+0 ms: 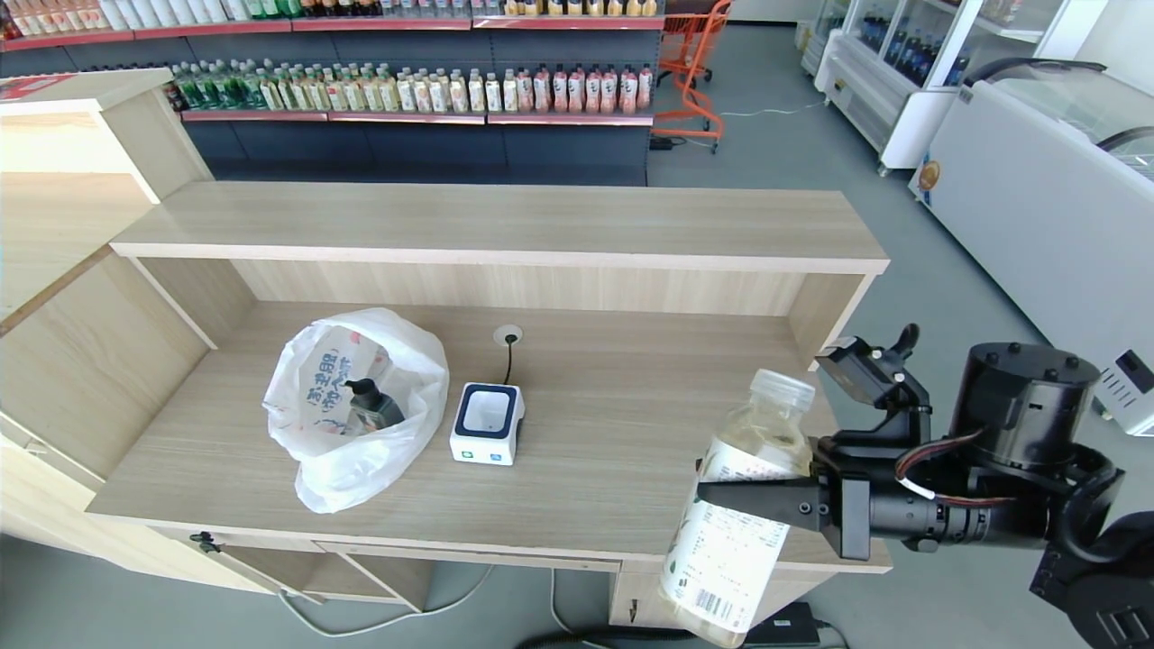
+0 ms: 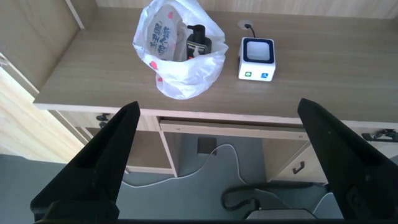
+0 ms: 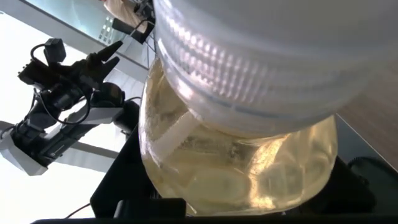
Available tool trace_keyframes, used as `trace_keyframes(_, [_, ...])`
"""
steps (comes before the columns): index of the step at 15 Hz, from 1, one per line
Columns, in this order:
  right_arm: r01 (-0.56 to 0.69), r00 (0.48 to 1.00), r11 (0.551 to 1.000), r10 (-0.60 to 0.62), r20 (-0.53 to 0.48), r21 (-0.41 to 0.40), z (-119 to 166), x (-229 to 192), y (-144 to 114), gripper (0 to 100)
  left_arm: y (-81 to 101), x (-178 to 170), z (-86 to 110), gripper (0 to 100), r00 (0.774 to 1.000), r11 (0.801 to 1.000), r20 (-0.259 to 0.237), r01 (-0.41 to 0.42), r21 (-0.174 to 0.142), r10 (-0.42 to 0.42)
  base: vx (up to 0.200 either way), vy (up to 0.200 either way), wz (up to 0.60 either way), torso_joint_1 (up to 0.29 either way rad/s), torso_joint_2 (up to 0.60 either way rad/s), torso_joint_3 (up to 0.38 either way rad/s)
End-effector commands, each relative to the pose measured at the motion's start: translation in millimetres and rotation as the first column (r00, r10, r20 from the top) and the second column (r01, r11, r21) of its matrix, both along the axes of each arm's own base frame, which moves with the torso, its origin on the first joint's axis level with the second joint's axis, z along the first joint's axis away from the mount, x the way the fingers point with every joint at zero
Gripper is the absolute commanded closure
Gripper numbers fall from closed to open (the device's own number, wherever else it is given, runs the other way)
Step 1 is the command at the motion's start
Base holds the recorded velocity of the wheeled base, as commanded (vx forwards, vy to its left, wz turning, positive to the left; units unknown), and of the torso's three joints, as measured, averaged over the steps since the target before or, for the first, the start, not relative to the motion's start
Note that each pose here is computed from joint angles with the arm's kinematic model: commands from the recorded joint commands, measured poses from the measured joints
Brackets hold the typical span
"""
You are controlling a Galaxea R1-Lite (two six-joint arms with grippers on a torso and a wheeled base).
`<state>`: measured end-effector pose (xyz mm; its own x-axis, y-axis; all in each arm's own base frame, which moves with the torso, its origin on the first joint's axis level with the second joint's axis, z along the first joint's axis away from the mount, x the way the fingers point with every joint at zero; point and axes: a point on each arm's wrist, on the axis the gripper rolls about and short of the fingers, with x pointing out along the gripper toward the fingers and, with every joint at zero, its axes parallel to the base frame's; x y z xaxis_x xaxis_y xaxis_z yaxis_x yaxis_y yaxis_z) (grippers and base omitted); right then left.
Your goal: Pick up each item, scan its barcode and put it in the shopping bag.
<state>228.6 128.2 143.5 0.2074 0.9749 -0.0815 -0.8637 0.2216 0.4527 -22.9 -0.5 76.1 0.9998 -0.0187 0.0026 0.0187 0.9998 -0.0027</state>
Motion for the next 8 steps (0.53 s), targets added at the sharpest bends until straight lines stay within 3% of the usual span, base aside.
trace_keyframes(1, [0.001, 1.0, 1.0, -0.001, 0.009, 0.003, 1.3, 1.9, 1.0, 100, 0.0, 0.0, 0.0, 0, 1.0, 1.0, 0.001, 0.0, 0.0, 0.0, 0.0, 0.0, 0.0, 0.0, 0.0, 0.0])
trace_keyframes(8, [-0.001, 1.0, 1.0, 0.001, 0.019, 0.005, 3.2, 0.5, 0.3, 100, 0.0, 0.0, 0.0, 0, 1.0, 1.0, 0.001, 0.0, 0.0, 0.0, 0.0, 0.0, 0.0, 0.0, 0.0, 0.0])
